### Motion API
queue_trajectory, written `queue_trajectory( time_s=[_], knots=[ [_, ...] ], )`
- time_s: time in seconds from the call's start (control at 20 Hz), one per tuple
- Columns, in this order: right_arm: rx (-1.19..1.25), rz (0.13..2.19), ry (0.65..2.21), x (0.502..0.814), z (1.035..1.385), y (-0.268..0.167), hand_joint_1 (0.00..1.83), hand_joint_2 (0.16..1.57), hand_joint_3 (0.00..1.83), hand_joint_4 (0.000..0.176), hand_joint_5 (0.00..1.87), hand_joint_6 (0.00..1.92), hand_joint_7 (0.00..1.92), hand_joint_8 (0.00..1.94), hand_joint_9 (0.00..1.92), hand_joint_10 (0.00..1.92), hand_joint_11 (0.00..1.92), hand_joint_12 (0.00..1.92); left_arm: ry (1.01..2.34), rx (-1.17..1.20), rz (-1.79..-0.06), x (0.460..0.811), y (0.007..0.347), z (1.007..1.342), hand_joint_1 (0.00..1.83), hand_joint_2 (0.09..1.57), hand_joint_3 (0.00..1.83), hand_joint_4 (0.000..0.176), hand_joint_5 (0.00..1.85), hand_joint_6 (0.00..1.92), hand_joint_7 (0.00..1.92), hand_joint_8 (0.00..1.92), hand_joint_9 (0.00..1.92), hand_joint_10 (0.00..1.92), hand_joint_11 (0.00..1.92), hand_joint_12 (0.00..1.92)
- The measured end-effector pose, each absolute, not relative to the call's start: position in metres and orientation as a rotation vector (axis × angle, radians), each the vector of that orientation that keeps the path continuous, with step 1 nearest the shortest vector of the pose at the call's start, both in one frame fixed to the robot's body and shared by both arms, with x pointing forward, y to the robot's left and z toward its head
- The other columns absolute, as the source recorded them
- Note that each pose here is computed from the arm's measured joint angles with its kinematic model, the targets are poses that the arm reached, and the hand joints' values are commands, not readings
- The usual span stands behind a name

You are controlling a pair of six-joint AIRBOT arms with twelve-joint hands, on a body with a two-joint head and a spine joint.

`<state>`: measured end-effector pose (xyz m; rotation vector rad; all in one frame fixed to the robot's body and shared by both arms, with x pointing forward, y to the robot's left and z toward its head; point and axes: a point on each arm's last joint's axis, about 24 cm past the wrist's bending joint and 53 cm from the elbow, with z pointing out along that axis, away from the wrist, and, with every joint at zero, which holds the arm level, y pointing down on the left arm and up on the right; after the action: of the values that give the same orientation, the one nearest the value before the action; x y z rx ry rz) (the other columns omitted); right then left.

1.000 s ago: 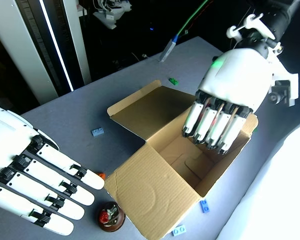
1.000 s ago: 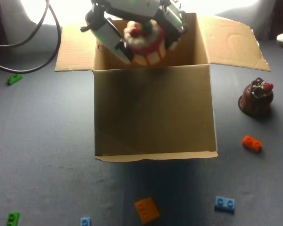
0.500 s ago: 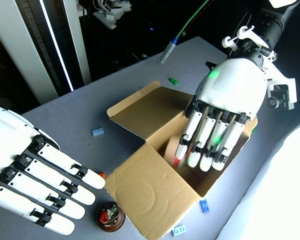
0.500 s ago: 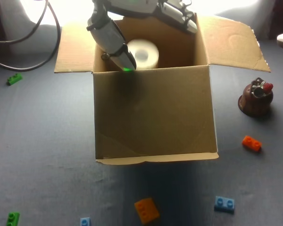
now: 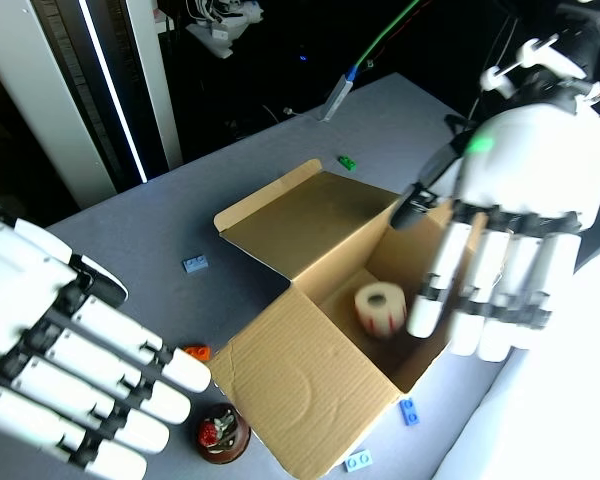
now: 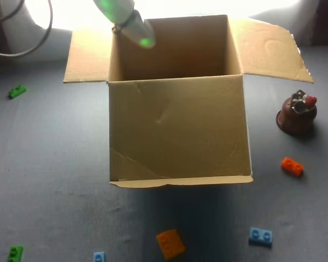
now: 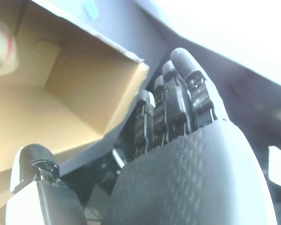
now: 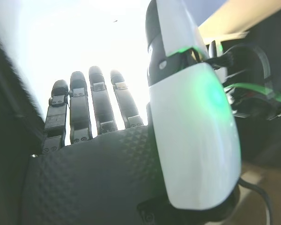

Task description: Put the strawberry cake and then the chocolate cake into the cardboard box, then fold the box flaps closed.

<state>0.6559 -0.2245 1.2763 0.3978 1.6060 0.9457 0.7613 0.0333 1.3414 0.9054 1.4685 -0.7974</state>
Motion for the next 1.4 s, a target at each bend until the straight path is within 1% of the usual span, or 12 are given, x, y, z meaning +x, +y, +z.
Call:
queue_trajectory(
  time_s=[0.05, 0.1, 0.15, 0.2, 0.3, 0.45, 0.6, 0.65, 0.75, 0.8, 1.0, 1.4],
  knots=[
    [0.418, 0.941, 1.617, 0.661, 1.27, -0.229, 0.87, 1.07, 0.0, 0.0, 0.02, 0.0, 0.09, 0.0, 0.06, 0.03, 0.0, 0.0, 1.473, 0.896, -0.798, 0.763, 0.038, 1.342, 0.05, 1.09, 0.04, 0.044, 0.24, 0.01, 0.27, 0.0, 0.33, 0.01, 0.0, 1.03],
    [0.43, 0.935, 1.631, 0.664, 1.264, -0.232, 0.83, 1.08, 0.01, 0.0, 0.02, 0.0, 0.07, 0.0, 0.05, 0.02, 0.0, 0.0, 1.485, 0.884, -0.799, 0.766, 0.042, 1.341, 0.01, 1.12, 0.04, 0.033, 0.24, 0.0, 0.27, 0.0, 0.32, 0.01, 0.0, 0.95],
    [0.452, 0.936, 1.652, 0.669, 1.254, -0.233, 0.73, 1.11, 0.02, 0.0, 0.0, 0.0, 0.07, 0.0, 0.05, 0.02, 0.0, 0.0, 1.503, 0.869, -0.819, 0.765, 0.048, 1.339, 0.0, 1.14, 0.02, 0.025, 0.22, 0.0, 0.26, 0.0, 0.3, 0.0, 0.0, 0.88],
    [0.489, 0.951, 1.669, 0.673, 1.246, -0.235, 0.73, 1.11, 0.02, 0.0, 0.0, 0.0, 0.07, 0.0, 0.05, 0.02, 0.0, 0.0, 1.512, 0.869, -0.833, 0.762, 0.053, 1.339, 0.0, 1.14, 0.02, 0.025, 0.22, 0.0, 0.26, 0.0, 0.3, 0.0, 0.0, 0.88],
    [0.645, 1.015, 1.692, 0.684, 1.227, -0.247, 0.69, 1.11, 0.02, 0.0, 0.01, 0.0, 0.08, 0.0, 0.06, 0.03, 0.0, 0.0, 1.555, 0.843, -0.876, 0.758, 0.068, 1.334, 0.0, 1.16, 0.01, 0.0, 0.17, 0.0, 0.2, 0.0, 0.23, 0.0, 0.0, 0.75],
    [0.741, 1.032, 1.694, 0.697, 1.213, -0.259, 0.7, 1.1, 0.01, 0.0, 0.0, 0.0, 0.08, 0.0, 0.05, 0.02, 0.0, 0.0, 1.63, 0.8, -0.879, 0.761, 0.101, 1.32, 0.0, 1.17, 0.01, 0.0, 0.17, 0.0, 0.18, 0.0, 0.21, 0.0, 0.0, 0.69],
    [0.746, 1.05, 1.7, 0.706, 1.206, -0.249, 0.74, 1.09, 0.0, 0.0, 0.01, 0.0, 0.08, 0.01, 0.05, 0.02, 0.0, 0.0, 1.676, 0.753, -0.907, 0.763, 0.127, 1.313, 0.0, 1.17, 0.0, 0.0, 0.16, 0.0, 0.17, 0.0, 0.19, 0.0, 0.0, 0.66],
    [0.766, 1.072, 1.695, 0.708, 1.204, -0.245, 0.88, 1.05, 0.0, 0.0, 0.01, 0.0, 0.09, 0.0, 0.06, 0.03, 0.0, 0.0, 1.71, 0.724, -0.927, 0.764, 0.137, 1.307, 0.0, 1.17, 0.0, 0.0, 0.16, 0.0, 0.17, 0.0, 0.19, 0.0, 0.0, 0.67],
    [0.801, 1.094, 1.678, 0.714, 1.205, -0.247, 0.9, 1.05, 0.0, 0.0, 0.0, 0.0, 0.09, 0.0, 0.06, 0.03, 0.0, 0.0, 1.754, 0.697, -0.947, 0.763, 0.152, 1.299, 0.0, 1.17, 0.0, 0.0, 0.15, 0.0, 0.17, 0.0, 0.19, 0.0, 0.0, 0.65],
    [0.815, 1.093, 1.666, 0.718, 1.205, -0.252, 1.0, 1.03, 0.0, 0.0, 0.02, 0.01, 0.1, 0.01, 0.08, 0.03, 0.0, 0.0, 1.764, 0.679, -0.947, 0.764, 0.161, 1.297, 0.0, 1.17, 0.0, 0.0, 0.16, 0.0, 0.17, 0.0, 0.2, 0.0, 0.0, 0.67],
    [0.832, 1.09, 1.652, 0.739, 1.198, -0.251, 1.04, 1.04, 0.0, 0.0, 0.0, 0.0, 0.08, 0.0, 0.06, 0.03, 0.0, 0.0, 1.827, 0.63, -0.936, 0.765, 0.19, 1.274, 0.0, 1.19, 0.01, 0.0, 0.16, 0.0, 0.18, 0.0, 0.21, 0.01, 0.0, 0.69],
    [0.77, 1.114, 1.706, 0.752, 1.178, -0.204, 1.01, 1.06, 0.0, 0.0, 0.0, 0.0, 0.04, 0.0, 0.04, 0.01, 0.0, 0.0, 1.928, 0.626, -0.88, 0.758, 0.236, 1.22, 0.0, 1.21, 0.01, 0.0, 0.17, 0.0, 0.18, 0.0, 0.21, 0.0, 0.0, 0.68]
  ],
)
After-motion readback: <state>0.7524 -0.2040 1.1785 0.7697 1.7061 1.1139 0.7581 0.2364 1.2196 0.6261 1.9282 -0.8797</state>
